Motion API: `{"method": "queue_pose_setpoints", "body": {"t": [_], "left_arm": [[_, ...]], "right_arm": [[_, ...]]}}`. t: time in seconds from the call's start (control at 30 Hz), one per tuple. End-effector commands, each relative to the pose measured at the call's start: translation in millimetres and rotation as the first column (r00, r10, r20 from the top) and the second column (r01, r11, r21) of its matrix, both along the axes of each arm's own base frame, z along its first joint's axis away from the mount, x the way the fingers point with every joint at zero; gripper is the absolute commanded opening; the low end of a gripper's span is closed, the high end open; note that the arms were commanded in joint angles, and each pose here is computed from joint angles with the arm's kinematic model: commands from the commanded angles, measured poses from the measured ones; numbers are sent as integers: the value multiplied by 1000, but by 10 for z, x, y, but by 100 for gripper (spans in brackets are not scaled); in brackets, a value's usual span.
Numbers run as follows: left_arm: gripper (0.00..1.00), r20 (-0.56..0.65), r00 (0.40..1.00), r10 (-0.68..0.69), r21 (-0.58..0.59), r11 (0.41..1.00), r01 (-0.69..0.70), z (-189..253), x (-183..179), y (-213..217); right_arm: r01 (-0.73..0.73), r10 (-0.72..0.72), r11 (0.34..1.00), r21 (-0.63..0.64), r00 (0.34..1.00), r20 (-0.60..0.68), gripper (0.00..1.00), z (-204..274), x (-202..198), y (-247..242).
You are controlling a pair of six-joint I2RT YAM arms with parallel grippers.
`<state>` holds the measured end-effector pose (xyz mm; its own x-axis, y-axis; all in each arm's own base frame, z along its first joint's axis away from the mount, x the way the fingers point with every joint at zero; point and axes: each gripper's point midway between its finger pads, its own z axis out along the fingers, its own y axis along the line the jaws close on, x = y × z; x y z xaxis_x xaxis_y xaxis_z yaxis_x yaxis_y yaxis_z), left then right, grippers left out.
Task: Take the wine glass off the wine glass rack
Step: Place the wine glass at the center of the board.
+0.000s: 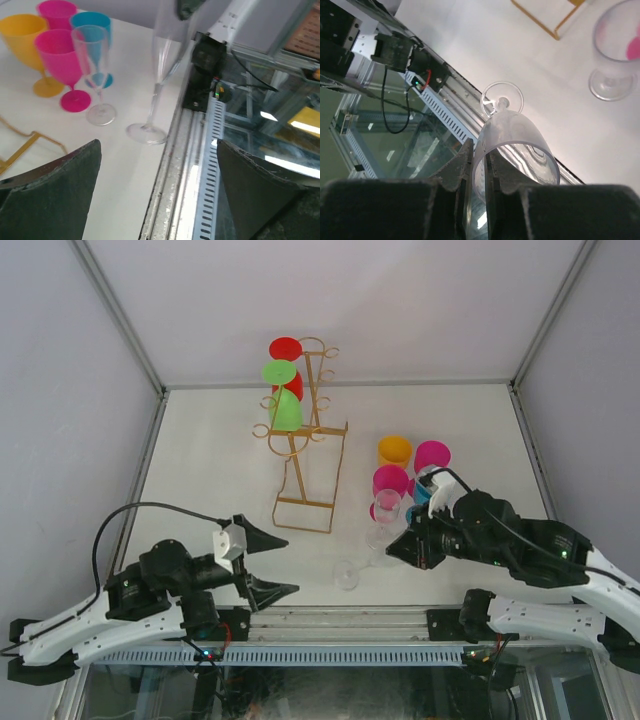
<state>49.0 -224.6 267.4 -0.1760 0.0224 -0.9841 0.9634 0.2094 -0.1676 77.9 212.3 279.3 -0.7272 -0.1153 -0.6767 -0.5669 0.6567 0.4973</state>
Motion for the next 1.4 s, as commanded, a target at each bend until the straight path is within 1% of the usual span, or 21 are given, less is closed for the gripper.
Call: {"method": "queue_pose_setpoints", "body": {"t": [0.0,0.07,0.1,0.2,0.27,0.37,0.4,0.53,0.57,0.67,0.8,0.9,1.0,1.13,1.37], "left_arm": [[100,-43,959,281,-63,957,-283,141,445,152],[100,-95,900,425,-60,900,-431,91,664,276],[100,-111,879,464,-54,880,-471,63,722,314],[100,-160,843,513,-52,849,-527,14,790,359],[100,-215,804,554,-56,815,-576,2,847,405],[100,-306,695,651,-39,721,-692,-71,986,560],[100,-327,665,671,-20,699,-715,-119,1006,604],[100,-365,584,725,39,639,-769,-206,1042,737],[100,-367,571,734,57,631,-774,-233,1043,754],[100,-367,506,780,139,584,-800,-376,1061,817],[100,-358,494,792,215,585,-782,-465,1033,757],[100,-355,498,791,246,593,-767,-497,1020,703],[100,-356,515,780,251,611,-751,-490,1013,648],[100,-354,540,764,240,632,-737,-465,1010,603],[100,-344,554,758,246,642,-726,-466,994,613]], "right_arm": [[85,-85,995,-52,996,-2,0,64,41,-201],[98,-102,988,-122,994,-26,0,6,18,-295],[111,-118,980,-166,992,-34,0,-46,19,-350],[171,-190,939,-298,981,-33,0,-218,73,-516],[202,-224,914,-352,974,-23,0,-293,110,-588],[238,-249,896,-375,968,18,0,-331,194,-628],[258,-266,888,-381,963,34,0,-347,231,-654],[341,-343,860,-380,937,64,0,-365,390,-766],[366,-371,854,-370,927,62,0,-366,439,-803],[408,-423,852,-329,906,30,0,-386,547,-876],[469,-487,826,-312,873,24,0,-425,670,-1006],[481,-506,800,-359,862,30,0,-526,724,-1076],[487,-520,776,-402,853,29,0,-610,752,-1120],[487,-512,778,-397,857,47,0,-634,833,-1082],[493,-511,758,-427,856,80,0,-696,1016,-1032]]}}
